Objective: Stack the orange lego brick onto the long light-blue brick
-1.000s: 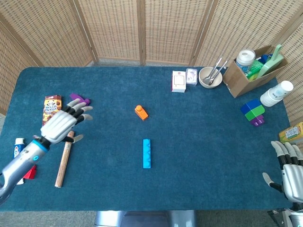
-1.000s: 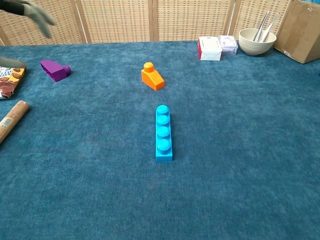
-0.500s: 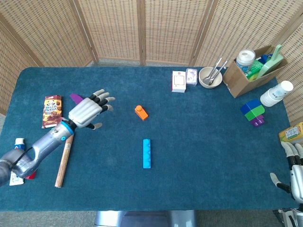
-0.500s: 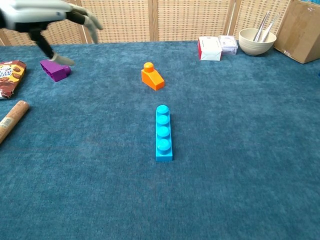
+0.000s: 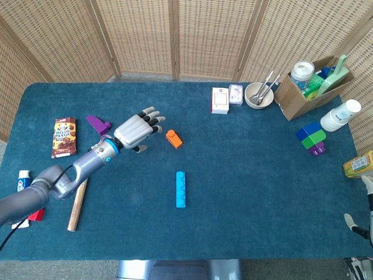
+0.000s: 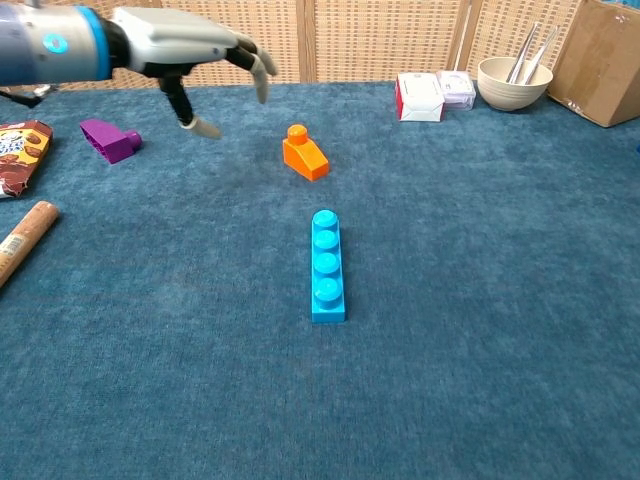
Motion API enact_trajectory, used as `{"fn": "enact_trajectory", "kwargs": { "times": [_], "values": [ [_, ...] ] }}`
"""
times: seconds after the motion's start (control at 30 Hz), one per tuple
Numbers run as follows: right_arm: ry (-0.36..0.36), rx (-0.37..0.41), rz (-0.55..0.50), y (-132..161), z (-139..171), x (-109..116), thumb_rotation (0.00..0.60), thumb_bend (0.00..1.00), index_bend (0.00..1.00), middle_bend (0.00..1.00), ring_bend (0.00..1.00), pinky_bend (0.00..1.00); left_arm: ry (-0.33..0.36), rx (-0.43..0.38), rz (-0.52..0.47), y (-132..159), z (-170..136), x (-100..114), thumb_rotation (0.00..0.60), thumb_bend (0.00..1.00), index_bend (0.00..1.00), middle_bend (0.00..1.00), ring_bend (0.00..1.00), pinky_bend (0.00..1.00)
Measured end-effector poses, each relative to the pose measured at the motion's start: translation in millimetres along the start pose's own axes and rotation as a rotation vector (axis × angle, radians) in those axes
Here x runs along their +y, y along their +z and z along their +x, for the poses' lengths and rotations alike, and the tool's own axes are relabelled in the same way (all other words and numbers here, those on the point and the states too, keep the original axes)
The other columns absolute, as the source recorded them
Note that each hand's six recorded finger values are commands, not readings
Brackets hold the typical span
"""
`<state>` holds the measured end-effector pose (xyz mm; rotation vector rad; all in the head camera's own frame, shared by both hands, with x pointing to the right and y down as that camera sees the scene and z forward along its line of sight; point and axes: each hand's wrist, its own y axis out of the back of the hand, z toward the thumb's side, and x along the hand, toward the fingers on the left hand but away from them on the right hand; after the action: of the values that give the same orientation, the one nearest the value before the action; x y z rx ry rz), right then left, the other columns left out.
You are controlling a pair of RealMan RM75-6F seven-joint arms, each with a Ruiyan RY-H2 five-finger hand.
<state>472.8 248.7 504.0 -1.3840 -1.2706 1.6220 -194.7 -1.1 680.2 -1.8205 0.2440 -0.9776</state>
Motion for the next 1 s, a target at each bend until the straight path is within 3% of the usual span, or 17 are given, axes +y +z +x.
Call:
{"fn": "enact_trajectory", "kwargs": {
  "times": [0.53, 1.0],
  "values": [
    [-0.026, -0.054, 0.015, -11.5, 4.9, 5.2, 0.599, 0.22, 0.08, 0.14, 0.0, 0.0, -0.039, -0.005, 0.035, 16.8, 58.0, -4.4, 0.6, 0.32, 0.26, 0.09, 0.01, 0.0],
    [-0.042, -0.084, 0.026, -15.9, 4.6, 7.4, 0.599, 0.22, 0.08, 0.14, 0.0, 0.0, -0.073, -0.011, 0.041, 27.1, 84.8, -8.7, 0.6, 0.32, 0.26, 0.09, 0.0, 0.0]
  ]
}}
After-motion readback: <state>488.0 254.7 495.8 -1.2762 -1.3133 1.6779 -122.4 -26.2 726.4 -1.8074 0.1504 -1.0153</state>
